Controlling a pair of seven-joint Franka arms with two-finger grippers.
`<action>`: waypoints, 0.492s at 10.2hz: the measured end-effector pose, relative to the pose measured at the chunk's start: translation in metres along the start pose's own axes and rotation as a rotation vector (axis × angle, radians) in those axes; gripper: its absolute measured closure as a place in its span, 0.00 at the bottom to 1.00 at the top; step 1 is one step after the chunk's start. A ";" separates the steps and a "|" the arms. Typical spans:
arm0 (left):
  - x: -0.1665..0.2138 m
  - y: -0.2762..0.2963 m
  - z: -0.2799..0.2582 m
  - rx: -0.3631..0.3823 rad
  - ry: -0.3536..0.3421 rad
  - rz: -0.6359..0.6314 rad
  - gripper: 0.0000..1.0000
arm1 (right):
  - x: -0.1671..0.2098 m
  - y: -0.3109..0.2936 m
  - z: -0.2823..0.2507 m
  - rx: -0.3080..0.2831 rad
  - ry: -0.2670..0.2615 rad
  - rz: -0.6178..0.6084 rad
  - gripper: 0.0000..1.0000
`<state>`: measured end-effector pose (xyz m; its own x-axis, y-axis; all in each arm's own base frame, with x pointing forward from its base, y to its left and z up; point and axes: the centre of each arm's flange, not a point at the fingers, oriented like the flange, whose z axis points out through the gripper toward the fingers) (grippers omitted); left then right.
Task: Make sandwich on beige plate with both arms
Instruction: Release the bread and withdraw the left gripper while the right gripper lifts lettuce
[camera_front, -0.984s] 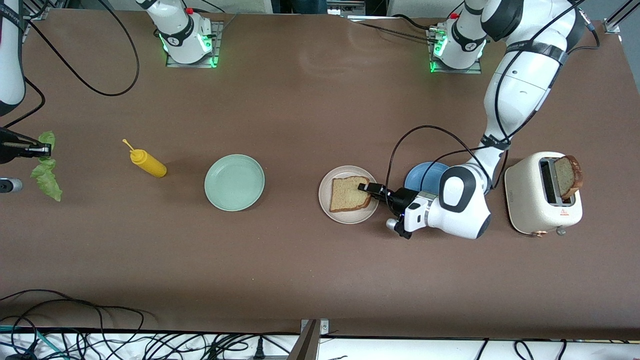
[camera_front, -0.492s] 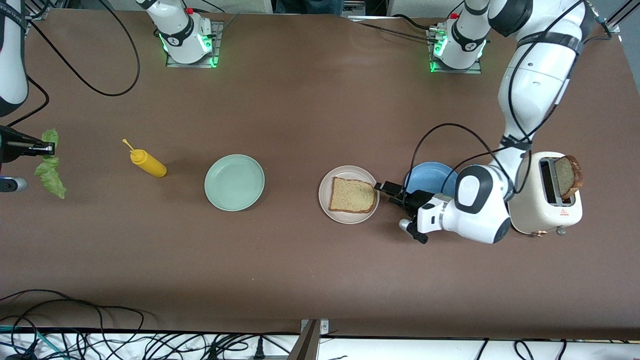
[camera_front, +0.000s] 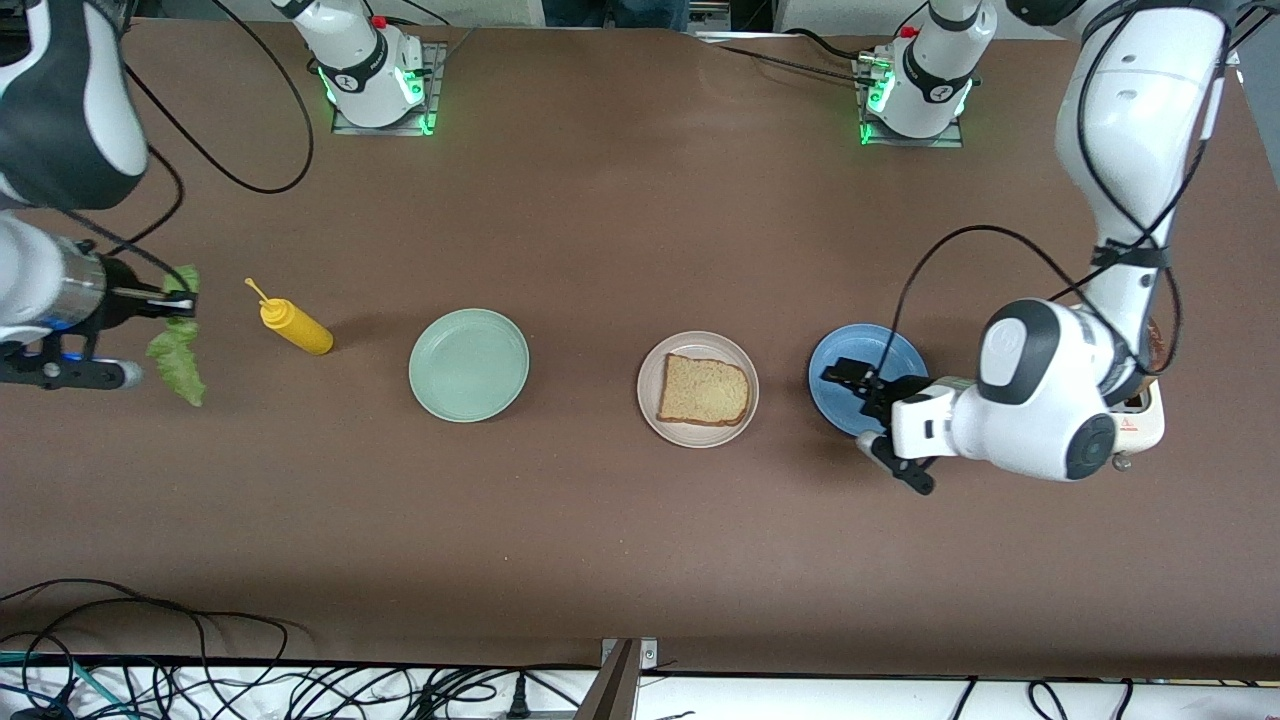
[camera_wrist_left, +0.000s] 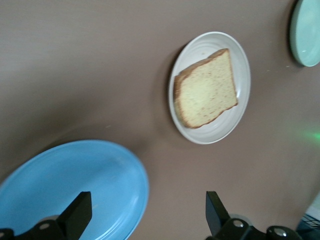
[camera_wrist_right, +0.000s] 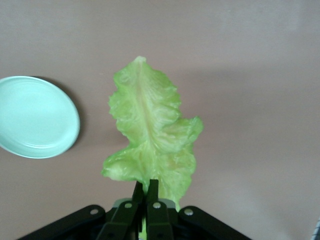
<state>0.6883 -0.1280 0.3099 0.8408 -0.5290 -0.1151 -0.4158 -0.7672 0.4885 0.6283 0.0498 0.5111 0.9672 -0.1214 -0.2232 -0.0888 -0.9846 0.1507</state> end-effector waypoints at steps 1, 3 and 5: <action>-0.012 -0.012 -0.025 0.060 0.010 -0.009 0.00 | -0.008 -0.035 -0.003 0.002 0.003 0.032 0.96; -0.035 -0.025 -0.074 0.178 0.029 -0.022 0.00 | -0.026 -0.108 0.000 -0.015 0.006 0.103 0.96; -0.052 -0.012 -0.121 0.321 0.033 -0.009 0.00 | -0.041 -0.179 0.013 -0.017 0.027 0.207 0.96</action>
<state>0.6912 -0.0474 0.4143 0.8538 -0.5133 -0.0872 -0.4916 -0.8499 0.1895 0.6013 0.2293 0.4808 0.9346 -0.3176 -0.1601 -0.2828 -0.9366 0.2068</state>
